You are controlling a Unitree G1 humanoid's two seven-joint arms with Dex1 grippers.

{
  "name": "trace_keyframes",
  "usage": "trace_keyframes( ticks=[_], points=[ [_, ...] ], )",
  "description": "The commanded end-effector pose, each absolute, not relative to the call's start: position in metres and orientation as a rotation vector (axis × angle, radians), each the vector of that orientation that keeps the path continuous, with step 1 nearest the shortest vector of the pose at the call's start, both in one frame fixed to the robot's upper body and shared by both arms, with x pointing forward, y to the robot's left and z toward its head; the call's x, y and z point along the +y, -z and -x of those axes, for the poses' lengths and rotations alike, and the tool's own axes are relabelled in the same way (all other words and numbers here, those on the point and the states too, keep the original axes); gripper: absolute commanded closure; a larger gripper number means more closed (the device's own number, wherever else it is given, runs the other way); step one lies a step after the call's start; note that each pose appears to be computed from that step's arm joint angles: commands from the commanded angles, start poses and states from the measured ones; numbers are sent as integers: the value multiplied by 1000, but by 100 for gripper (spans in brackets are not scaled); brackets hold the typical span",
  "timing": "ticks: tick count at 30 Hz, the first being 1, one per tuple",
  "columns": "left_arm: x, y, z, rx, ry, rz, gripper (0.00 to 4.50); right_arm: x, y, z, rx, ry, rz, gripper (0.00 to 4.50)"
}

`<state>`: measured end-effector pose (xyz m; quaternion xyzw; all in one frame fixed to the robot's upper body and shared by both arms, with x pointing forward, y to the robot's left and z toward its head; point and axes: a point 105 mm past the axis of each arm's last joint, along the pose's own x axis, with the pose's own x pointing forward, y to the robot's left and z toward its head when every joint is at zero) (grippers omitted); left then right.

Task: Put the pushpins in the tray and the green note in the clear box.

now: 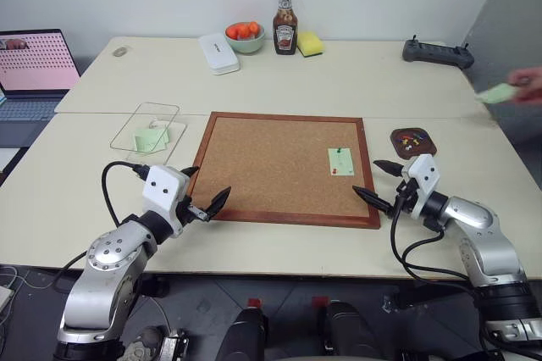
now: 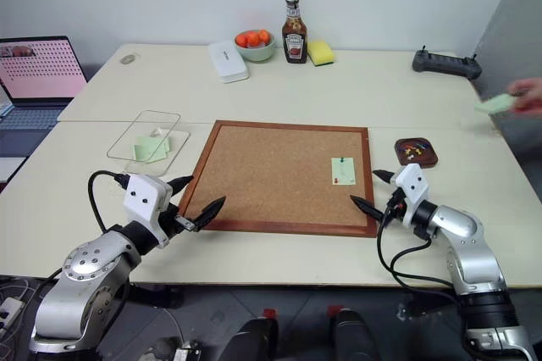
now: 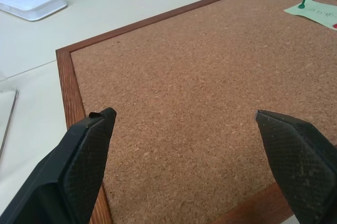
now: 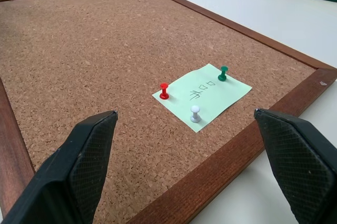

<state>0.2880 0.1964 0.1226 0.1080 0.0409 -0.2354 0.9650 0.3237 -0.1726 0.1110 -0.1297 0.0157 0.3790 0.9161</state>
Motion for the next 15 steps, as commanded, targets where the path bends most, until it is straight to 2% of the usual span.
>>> trace_keyframes(
  ticks=[1,8,15],
  points=[
    [193,-142,-284,12,495,-222,0,-171,-129,-325,-30,-782,294,7],
    [193,-138,-282,53,492,-232,0,-171,-127,-324,-25,-784,293,7],
    [205,-151,-292,7,435,-227,0,-167,-125,-324,-24,-792,287,7]
  ],
)
